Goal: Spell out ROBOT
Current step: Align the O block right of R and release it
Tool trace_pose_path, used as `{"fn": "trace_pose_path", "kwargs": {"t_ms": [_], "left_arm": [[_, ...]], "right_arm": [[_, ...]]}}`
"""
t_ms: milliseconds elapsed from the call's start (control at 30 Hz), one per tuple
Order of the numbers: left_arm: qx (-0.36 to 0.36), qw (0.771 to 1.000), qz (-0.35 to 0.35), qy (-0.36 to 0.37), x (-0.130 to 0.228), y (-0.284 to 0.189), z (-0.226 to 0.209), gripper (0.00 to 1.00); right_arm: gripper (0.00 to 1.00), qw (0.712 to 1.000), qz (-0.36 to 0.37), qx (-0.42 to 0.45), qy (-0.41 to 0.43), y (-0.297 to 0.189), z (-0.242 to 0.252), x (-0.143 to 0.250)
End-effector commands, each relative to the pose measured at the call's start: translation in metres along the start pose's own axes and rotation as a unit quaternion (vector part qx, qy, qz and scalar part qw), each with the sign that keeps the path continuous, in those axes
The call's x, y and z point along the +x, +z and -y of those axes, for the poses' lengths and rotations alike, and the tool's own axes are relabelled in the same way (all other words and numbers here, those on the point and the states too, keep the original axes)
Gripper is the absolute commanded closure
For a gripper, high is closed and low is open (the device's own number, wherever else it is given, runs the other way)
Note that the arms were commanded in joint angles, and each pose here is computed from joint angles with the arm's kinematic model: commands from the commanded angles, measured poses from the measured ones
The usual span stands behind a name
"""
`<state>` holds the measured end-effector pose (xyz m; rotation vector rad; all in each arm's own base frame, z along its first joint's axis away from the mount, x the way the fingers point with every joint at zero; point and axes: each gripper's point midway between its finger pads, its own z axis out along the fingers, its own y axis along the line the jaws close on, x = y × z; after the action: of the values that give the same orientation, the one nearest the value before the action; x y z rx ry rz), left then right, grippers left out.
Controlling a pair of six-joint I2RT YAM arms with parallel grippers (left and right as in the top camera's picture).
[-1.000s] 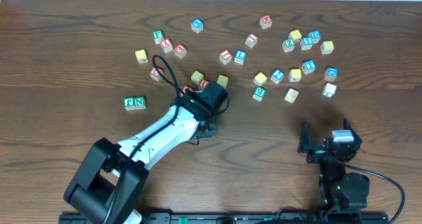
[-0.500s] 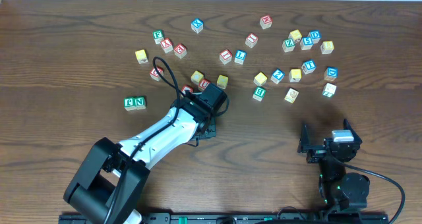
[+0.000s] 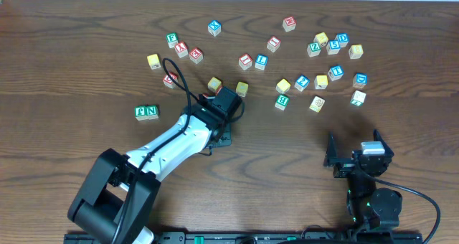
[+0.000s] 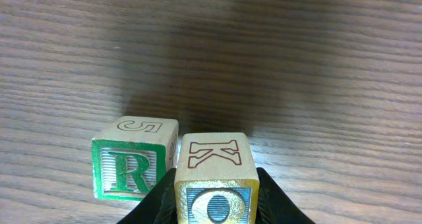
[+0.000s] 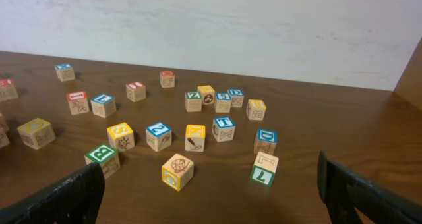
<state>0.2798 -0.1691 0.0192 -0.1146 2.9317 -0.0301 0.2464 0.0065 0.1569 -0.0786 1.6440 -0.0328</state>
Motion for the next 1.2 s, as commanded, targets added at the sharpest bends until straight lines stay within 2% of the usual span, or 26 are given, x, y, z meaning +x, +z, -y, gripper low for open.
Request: {"fn": "trace_pose_path", "kwargs": {"t_ms": [0, 100, 1167], "left_arm": [[-0.003, 1.0, -0.015, 0.004, 0.006, 0.007, -0.006, 0.92], [0.021, 0.999, -0.026, 0.006, 0.01, 0.007, 0.004, 0.93], [0.007, 0.999, -0.039, 0.011, 0.013, 0.021, 0.003, 0.93]], "right_arm": [[0.01, 1.0, -0.001, 0.007, 0.005, 0.0, 0.003, 0.001], [0.01, 1.0, -0.001, 0.007, 0.005, 0.0, 0.003, 0.001], [0.01, 1.0, -0.001, 0.007, 0.005, 0.0, 0.003, 0.001]]}}
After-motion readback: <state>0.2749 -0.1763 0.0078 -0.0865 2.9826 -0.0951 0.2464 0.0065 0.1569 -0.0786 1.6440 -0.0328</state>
